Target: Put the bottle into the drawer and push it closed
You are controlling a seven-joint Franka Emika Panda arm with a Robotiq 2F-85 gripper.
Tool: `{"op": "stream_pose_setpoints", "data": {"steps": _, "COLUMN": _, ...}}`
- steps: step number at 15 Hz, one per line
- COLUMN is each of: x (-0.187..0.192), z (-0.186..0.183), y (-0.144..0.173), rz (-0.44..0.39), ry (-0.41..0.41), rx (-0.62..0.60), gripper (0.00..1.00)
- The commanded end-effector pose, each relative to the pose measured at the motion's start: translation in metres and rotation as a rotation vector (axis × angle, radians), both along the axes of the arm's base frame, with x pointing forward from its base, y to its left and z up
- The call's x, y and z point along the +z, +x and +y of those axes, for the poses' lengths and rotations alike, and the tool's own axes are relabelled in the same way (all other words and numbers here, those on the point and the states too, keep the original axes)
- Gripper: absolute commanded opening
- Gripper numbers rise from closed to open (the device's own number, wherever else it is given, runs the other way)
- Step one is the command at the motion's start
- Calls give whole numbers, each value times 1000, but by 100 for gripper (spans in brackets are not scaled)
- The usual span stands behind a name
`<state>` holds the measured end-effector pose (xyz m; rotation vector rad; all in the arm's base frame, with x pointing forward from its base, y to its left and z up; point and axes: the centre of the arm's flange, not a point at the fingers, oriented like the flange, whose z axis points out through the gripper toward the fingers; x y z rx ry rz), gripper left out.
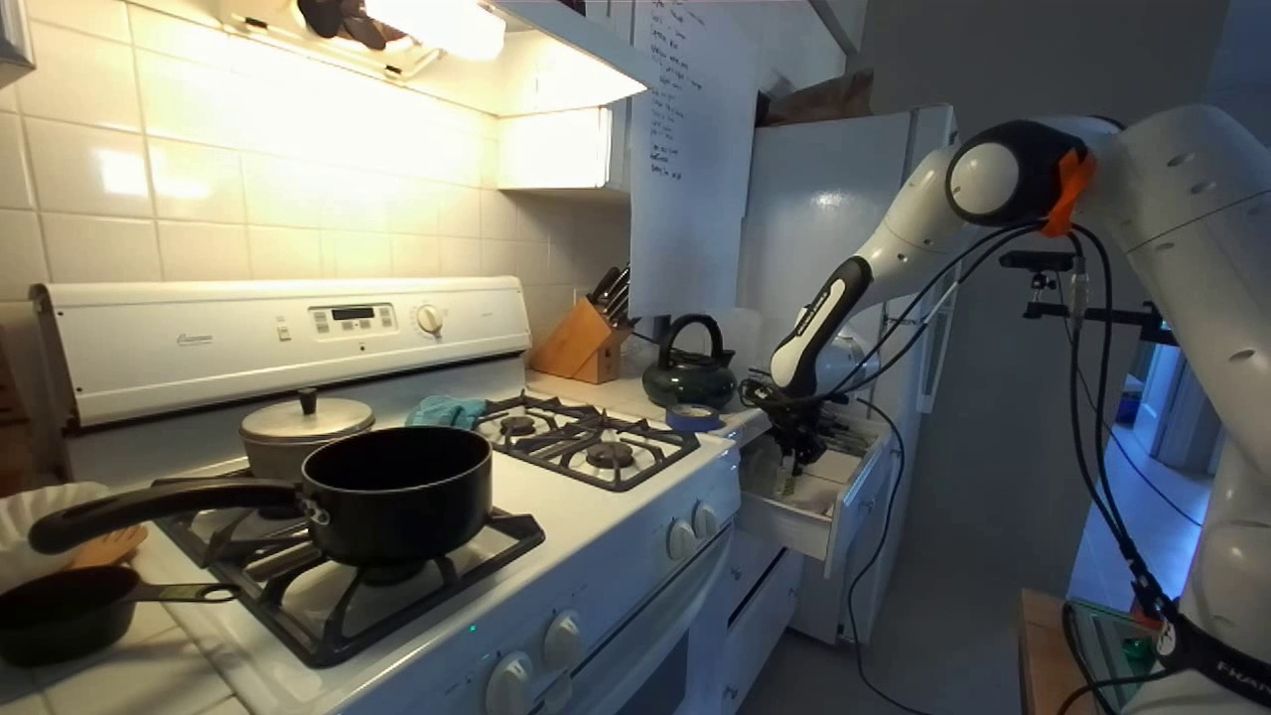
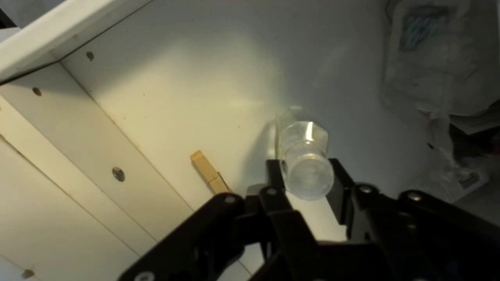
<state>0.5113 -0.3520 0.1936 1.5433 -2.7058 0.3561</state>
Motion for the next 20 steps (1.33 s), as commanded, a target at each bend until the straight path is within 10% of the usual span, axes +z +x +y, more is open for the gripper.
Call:
{"op": "stream_pose_setpoints", "data": {"steps": 1, "x": -12, "z": -7, "y": 17, "rz": 1, "ry": -9, "rx": -38, "gripper": 8}}
{"op": "stream_pose_setpoints", "data": {"steps": 5, "x": -18, "z": -8, "y": 21, "rz": 9, "ry": -12, "rx": -41, "gripper": 10}}
{"op": "stream_pose_setpoints", "data": {"steps": 7, "x": -15, "z": -5, "y": 18, "rz": 8, "ry": -16, "rx": -39, "gripper": 58}}
{"op": "stream_pose_setpoints", "data": {"steps": 13, "x": 65, "z": 20, "y": -39, "rz": -58, "ry": -21, "rx": -3, "gripper": 98}}
{"op": "stream_pose_setpoints", "data": {"steps": 20, "x": 137, "z": 7, "y": -123, "rz": -54, "ry": -11, "rx": 162, "gripper": 100}}
